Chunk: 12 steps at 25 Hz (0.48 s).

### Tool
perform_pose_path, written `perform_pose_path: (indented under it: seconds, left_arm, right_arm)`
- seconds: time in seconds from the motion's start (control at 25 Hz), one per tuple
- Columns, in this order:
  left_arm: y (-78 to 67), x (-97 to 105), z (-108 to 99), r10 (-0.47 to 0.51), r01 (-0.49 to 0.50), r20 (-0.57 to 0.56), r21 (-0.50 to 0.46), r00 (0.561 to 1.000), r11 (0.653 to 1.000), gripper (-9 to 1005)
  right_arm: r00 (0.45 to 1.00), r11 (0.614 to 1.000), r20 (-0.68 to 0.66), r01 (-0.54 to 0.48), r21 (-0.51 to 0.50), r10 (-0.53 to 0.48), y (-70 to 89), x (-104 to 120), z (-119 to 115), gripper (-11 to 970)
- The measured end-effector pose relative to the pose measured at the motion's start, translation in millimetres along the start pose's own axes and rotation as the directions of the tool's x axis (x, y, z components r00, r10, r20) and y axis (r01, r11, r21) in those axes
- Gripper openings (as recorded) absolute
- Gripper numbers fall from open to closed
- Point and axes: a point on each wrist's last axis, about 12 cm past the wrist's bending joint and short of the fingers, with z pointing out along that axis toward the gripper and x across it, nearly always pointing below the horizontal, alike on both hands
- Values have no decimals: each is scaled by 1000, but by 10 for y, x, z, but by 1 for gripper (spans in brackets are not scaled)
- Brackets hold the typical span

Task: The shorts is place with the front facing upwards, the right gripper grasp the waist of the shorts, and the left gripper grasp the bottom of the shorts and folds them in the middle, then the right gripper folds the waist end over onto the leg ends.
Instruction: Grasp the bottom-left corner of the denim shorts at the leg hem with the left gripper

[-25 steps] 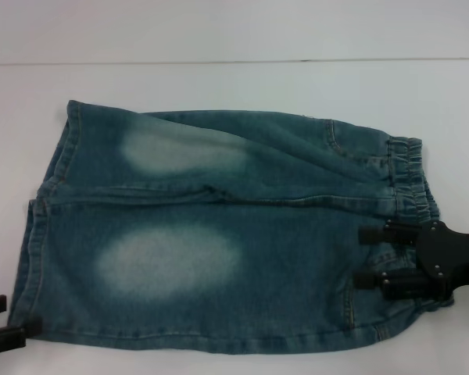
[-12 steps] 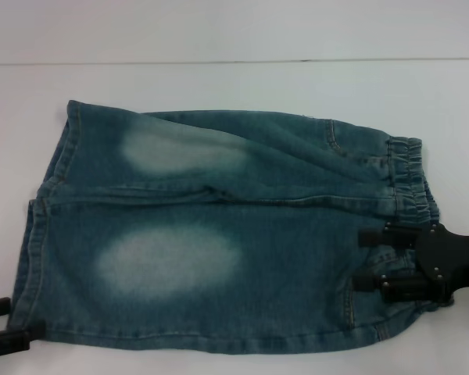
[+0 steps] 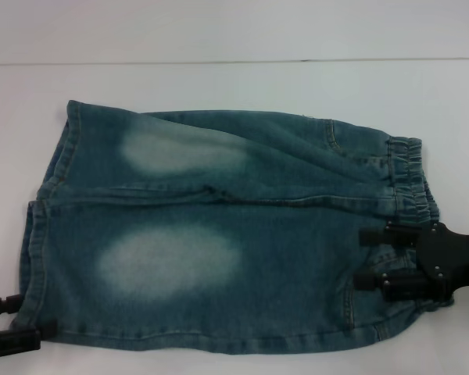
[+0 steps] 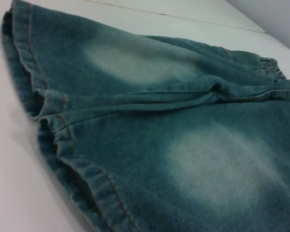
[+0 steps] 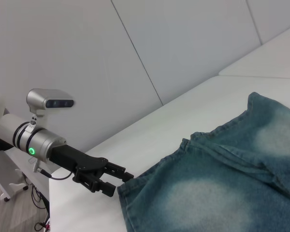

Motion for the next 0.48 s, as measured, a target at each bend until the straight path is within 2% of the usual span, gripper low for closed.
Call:
perform_pose_path:
  seconds: [0.48]
  left_arm:
    - [14, -3, -27, -5, 5, -13, 0, 1000, 1000, 916]
  right_arm:
    - [1000, 1000, 1, -2, 6, 2, -7, 0, -3, 912]
